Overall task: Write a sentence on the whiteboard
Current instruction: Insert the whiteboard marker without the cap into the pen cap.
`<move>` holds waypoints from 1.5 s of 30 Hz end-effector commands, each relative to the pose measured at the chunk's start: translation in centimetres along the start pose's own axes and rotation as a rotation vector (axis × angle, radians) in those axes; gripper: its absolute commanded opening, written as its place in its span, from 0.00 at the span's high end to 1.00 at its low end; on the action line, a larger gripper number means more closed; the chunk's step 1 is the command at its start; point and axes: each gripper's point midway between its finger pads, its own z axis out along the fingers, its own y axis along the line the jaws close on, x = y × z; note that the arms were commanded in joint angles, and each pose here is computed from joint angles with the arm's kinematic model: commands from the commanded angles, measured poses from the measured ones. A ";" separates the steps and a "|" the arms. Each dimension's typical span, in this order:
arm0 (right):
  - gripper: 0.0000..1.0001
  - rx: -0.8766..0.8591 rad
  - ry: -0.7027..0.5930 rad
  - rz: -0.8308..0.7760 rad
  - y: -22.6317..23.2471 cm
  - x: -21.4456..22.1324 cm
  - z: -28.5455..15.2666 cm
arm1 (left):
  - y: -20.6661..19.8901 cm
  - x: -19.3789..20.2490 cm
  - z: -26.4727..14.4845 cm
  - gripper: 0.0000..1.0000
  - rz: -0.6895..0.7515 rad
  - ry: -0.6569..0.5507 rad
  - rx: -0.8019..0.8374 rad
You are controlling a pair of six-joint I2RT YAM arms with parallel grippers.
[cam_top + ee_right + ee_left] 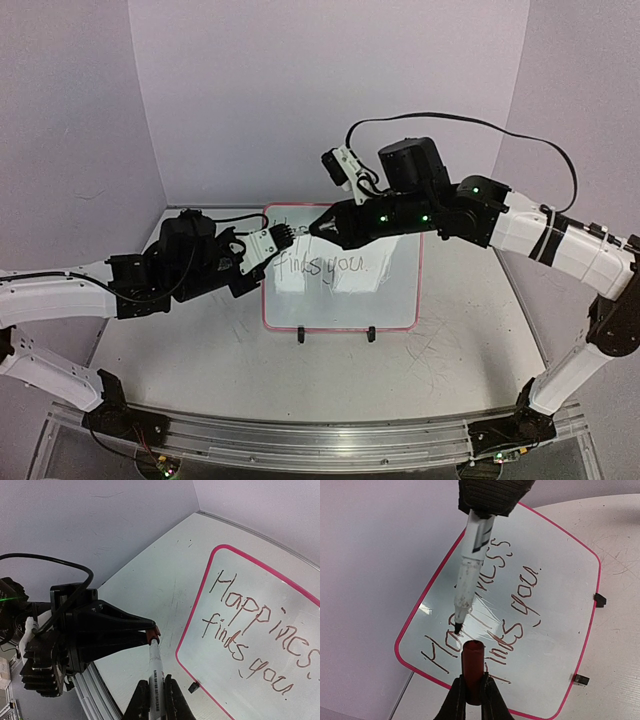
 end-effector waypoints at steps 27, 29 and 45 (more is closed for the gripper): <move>1.00 -0.040 0.050 0.007 0.6 1.4 2.6 | 1.0 -2.3 -0.7 1.00 0.044 -0.035 -0.020; 1.00 -0.050 0.056 0.011 0.8 1.5 2.7 | 1.1 -2.5 -0.7 1.00 0.074 -0.021 -0.011; 1.00 -0.129 0.151 0.086 1.6 3.4 5.5 | 1.7 -7.3 -0.9 1.00 0.036 -0.076 0.010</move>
